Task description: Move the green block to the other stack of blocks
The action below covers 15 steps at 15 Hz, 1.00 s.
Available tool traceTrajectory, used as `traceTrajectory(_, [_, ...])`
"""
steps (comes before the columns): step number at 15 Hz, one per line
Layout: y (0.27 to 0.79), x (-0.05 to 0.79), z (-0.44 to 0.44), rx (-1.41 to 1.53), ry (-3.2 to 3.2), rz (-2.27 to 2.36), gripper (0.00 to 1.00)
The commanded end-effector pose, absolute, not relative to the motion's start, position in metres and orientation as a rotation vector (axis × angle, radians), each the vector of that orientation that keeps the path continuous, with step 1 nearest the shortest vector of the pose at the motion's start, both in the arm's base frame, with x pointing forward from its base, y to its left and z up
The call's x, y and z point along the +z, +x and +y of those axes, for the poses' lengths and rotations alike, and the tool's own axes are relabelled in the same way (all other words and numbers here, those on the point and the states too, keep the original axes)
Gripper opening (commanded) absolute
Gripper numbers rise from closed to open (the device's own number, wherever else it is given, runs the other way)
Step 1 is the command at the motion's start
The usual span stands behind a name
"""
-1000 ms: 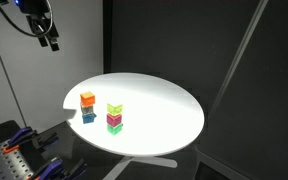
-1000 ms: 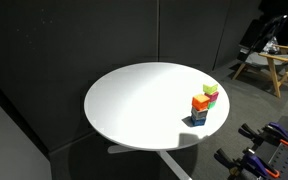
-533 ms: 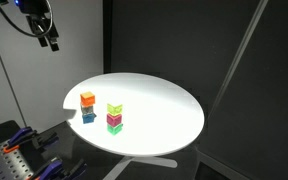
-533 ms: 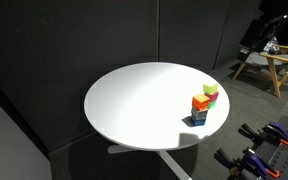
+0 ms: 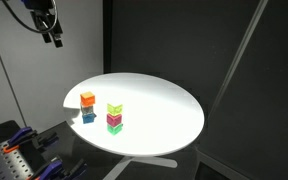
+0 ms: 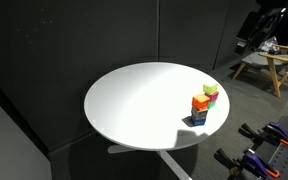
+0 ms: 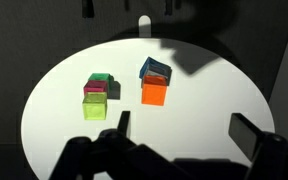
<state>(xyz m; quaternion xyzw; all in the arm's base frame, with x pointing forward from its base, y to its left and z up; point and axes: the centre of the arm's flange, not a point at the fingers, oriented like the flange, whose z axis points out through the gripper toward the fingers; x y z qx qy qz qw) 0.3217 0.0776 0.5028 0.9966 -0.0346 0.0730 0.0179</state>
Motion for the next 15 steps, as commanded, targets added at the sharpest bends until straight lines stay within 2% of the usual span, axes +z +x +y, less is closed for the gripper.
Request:
traceTrajectory(1, [0.351,0.513,0.074,0.130,3.131,-0.181,1.00])
traceTrajectory(8, [0.410,0.501,0.055,-0.093,3.107,-0.461,1.00])
traceTrajectory(15, [0.456,0.500,0.018,-0.176,3.093,-0.680,1.00])
